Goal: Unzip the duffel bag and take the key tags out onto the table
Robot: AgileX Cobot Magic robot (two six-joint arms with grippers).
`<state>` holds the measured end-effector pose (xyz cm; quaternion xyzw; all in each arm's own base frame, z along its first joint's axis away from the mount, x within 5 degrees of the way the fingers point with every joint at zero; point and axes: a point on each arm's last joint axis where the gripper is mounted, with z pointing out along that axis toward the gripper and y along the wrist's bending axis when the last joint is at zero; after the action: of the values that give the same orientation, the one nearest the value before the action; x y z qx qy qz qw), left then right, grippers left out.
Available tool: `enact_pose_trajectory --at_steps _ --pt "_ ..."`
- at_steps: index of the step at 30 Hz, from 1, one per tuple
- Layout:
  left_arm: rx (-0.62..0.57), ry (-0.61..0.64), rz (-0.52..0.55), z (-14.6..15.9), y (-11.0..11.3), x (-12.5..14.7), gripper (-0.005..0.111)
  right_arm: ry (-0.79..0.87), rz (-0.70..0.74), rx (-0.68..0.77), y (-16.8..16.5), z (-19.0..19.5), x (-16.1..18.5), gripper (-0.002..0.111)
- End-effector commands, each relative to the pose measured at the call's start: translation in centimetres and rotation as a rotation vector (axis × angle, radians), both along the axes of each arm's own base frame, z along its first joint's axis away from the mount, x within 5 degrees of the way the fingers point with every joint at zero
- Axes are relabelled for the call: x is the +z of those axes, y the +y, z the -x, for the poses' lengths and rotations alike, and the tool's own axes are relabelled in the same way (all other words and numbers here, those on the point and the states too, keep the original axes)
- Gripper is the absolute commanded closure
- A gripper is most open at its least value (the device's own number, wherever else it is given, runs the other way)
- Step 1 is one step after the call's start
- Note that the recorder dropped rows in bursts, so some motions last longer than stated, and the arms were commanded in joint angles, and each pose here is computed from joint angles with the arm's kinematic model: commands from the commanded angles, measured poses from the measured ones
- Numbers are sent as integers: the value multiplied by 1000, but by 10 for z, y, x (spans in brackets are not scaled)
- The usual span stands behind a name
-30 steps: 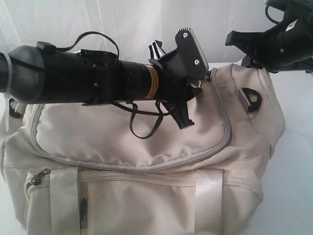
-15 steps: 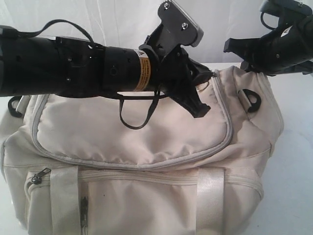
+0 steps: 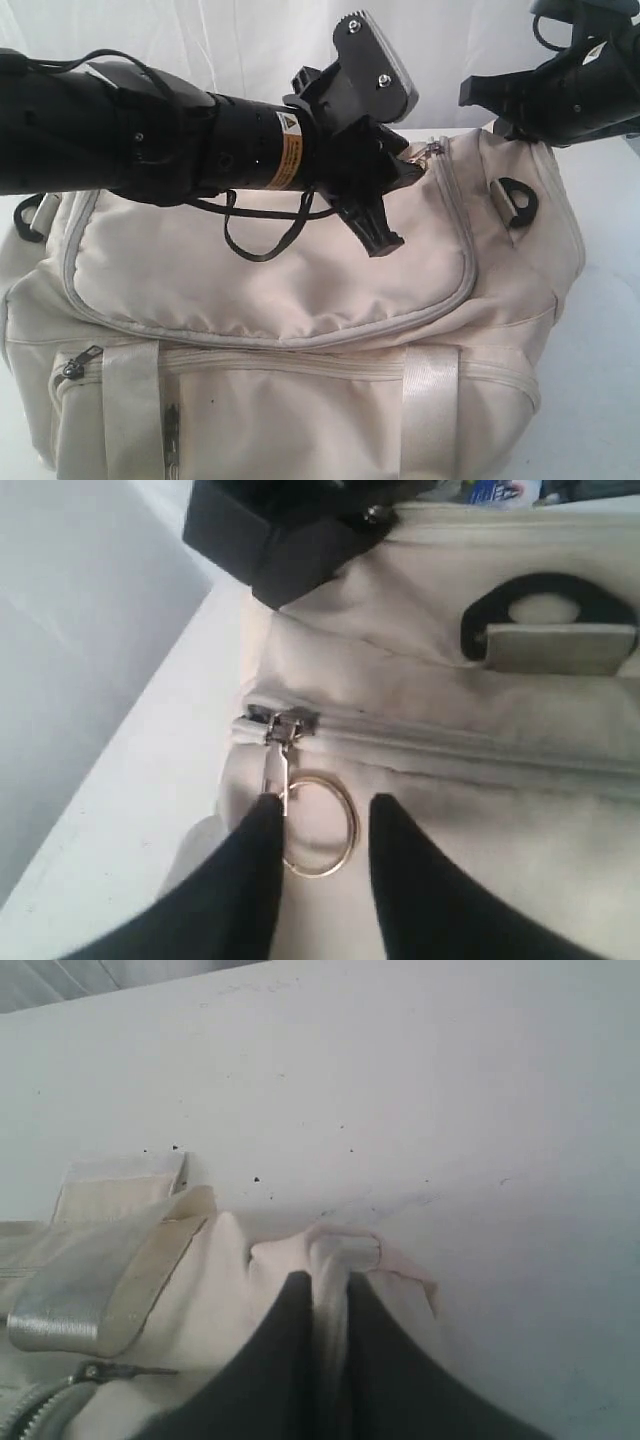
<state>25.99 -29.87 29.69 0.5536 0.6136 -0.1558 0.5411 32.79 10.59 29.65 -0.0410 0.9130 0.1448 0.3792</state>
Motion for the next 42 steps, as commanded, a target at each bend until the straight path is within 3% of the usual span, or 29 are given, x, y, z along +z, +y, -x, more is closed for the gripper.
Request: enact_pose_trajectory --at_steps 1,10,25,35,42 --pt "-26 -84 -68 -2 1 -4 47 -130 -3 -10 -5 -2 20 108" --pt "-53 -237 -277 -14 -9 -39 50 -131 -8 -13 -5 -2 20 108" --pt "-28 -264 -335 -4 -23 -49 53 -130 -19 -22 -5 -3 20 108" --pt "1 -245 -253 -17 -40 -38 53 -132 -20 -23 -5 -3 20 108" --pt "2 -248 -250 -19 -43 -38 77 -138 -22 -24 -5 -3 21 108"
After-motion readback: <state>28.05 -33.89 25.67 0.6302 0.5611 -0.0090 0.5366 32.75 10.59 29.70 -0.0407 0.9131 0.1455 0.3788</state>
